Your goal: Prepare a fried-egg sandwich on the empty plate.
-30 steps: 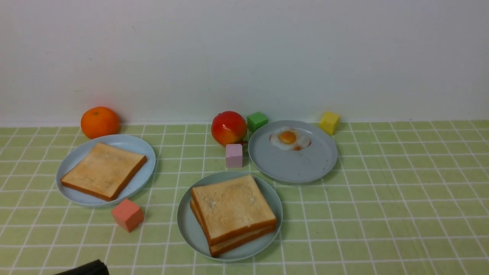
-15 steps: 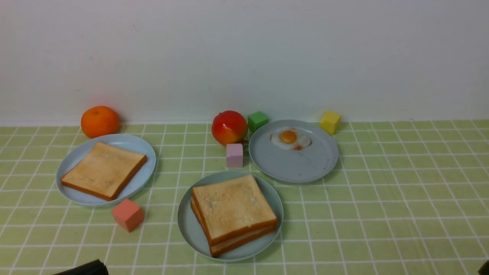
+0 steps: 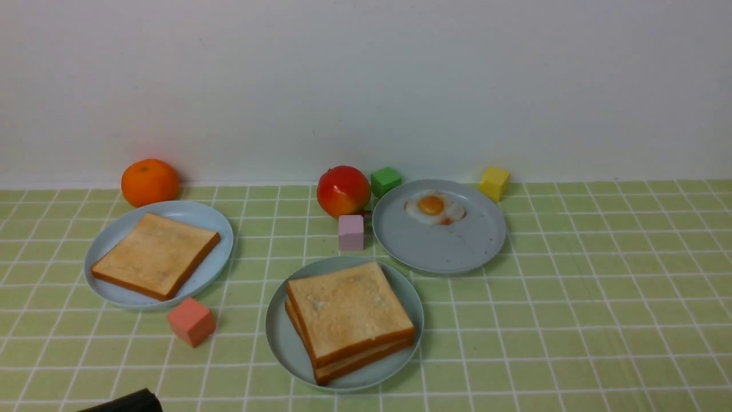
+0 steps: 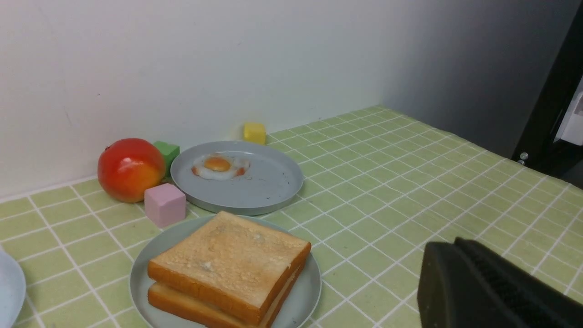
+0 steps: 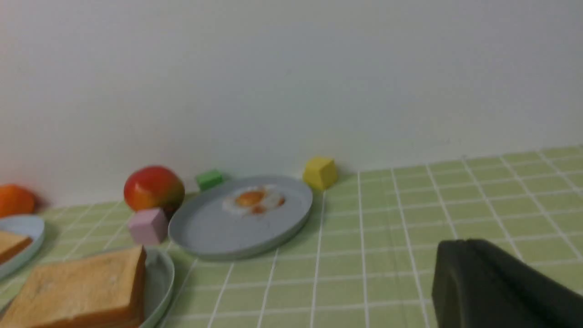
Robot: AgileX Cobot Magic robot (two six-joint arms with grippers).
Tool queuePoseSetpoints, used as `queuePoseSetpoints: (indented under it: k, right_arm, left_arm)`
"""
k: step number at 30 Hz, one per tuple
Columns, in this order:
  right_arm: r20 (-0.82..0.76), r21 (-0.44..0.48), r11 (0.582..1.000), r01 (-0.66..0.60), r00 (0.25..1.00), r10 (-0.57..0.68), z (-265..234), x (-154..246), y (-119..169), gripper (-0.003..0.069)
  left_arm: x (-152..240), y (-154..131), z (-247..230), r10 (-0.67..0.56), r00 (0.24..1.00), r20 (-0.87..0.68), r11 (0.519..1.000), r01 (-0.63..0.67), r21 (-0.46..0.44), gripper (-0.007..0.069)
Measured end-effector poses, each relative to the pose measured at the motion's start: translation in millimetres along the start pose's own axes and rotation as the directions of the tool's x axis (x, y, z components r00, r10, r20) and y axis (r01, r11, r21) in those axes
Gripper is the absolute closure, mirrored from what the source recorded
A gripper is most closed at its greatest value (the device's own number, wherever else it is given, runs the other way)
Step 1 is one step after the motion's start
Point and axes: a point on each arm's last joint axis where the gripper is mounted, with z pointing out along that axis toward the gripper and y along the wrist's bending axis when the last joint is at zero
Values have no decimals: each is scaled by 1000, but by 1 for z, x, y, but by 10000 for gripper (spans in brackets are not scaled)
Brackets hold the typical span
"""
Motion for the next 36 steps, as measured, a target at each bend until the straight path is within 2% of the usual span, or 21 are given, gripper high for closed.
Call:
queuePoseSetpoints:
  k: [4, 9, 19, 23, 27, 36]
  right_arm:
    - [-7, -36, 998, 48, 999, -48, 0, 1, 3, 669]
    - [-6, -37, 992, 118, 993, -119, 0, 1, 3, 669]
    - [-70, 14, 997, 79, 994, -78, 0, 7, 0, 669]
    - [-125, -9, 996, 83, 989, -84, -1, 11, 0, 669]
    - [-261, -18, 993, 117, 958, -118, -3, 23, -1, 669]
    - [-277, -18, 993, 114, 954, -114, -4, 24, -1, 666]
  left_arm:
    - [0, 0, 0, 0, 1000, 0, 1000, 0, 0, 607]
    - [0, 0, 0, 0, 1000, 0, 1000, 0, 0, 603]
    - [0, 0, 0, 0, 1000, 0, 1000, 0, 0, 592]
    - [0, 0, 0, 0, 1000, 0, 1000, 0, 0, 587]
    - [0, 0, 0, 0, 1000, 0, 1000, 0, 0, 586]
    - [0, 0, 0, 0, 1000, 0, 1000, 0, 0, 575]
